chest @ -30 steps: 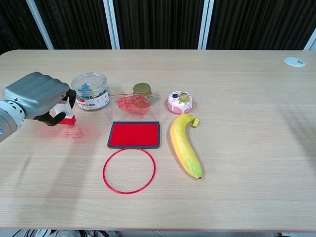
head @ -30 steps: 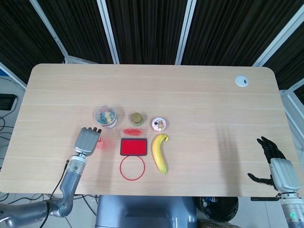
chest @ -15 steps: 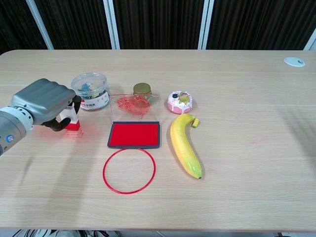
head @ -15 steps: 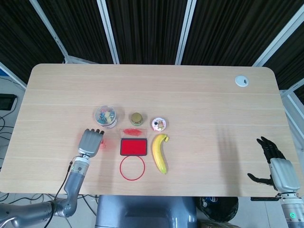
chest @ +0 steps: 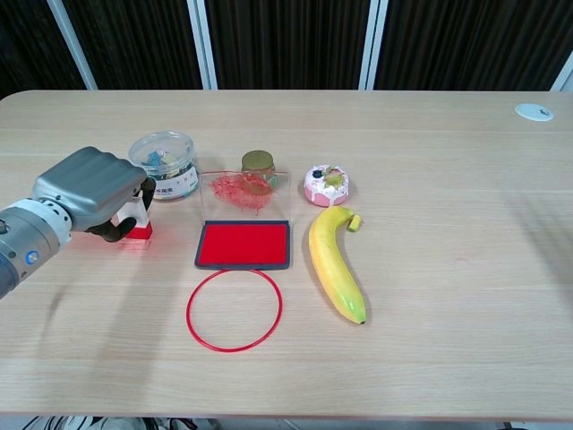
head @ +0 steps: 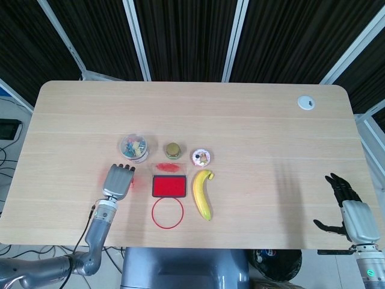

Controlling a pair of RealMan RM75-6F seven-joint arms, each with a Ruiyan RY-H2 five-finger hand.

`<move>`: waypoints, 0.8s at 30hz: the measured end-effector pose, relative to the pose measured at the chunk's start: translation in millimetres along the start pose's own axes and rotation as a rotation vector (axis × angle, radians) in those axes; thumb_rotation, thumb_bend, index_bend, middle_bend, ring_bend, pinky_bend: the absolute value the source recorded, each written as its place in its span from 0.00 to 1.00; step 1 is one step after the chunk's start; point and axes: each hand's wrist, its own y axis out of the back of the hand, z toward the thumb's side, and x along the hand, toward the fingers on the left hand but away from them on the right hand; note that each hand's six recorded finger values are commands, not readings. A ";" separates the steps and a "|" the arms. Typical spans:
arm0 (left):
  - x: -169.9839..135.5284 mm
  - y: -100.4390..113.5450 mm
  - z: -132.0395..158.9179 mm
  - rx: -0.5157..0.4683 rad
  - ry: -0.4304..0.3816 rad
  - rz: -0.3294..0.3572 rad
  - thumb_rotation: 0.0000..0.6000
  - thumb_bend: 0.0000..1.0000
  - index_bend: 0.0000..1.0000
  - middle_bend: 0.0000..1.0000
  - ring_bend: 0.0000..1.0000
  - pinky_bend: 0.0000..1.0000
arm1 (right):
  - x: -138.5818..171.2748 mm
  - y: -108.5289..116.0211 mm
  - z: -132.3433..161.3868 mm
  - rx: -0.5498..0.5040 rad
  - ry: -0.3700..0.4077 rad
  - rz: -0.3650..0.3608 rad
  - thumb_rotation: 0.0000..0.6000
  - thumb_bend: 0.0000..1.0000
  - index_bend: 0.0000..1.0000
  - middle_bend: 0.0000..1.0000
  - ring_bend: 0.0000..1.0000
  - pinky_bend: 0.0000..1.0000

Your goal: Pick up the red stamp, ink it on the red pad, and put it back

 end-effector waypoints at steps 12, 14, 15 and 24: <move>-1.4 -3.0 -0.2 0.019 -0.002 -0.011 1.00 0.42 0.51 0.52 0.45 0.59 | 0.0 0.0 0.0 0.000 -0.002 0.000 1.00 0.16 0.00 0.00 0.00 0.18; -1.9 -4.0 -0.2 0.024 -0.002 -0.014 1.00 0.42 0.50 0.51 0.44 0.59 | 0.0 0.0 -0.1 0.000 -0.002 0.000 1.00 0.16 0.00 0.00 0.00 0.18; -1.9 -4.2 -0.1 0.024 -0.001 -0.015 1.00 0.42 0.50 0.51 0.44 0.58 | -0.1 0.0 -0.1 0.000 -0.002 0.000 1.00 0.16 0.00 0.00 0.00 0.18; -2.7 -5.2 0.4 0.027 -0.002 -0.021 1.00 0.40 0.44 0.44 0.38 0.55 | -0.1 0.2 -0.6 0.003 -0.005 -0.001 1.00 0.16 0.00 0.00 0.00 0.18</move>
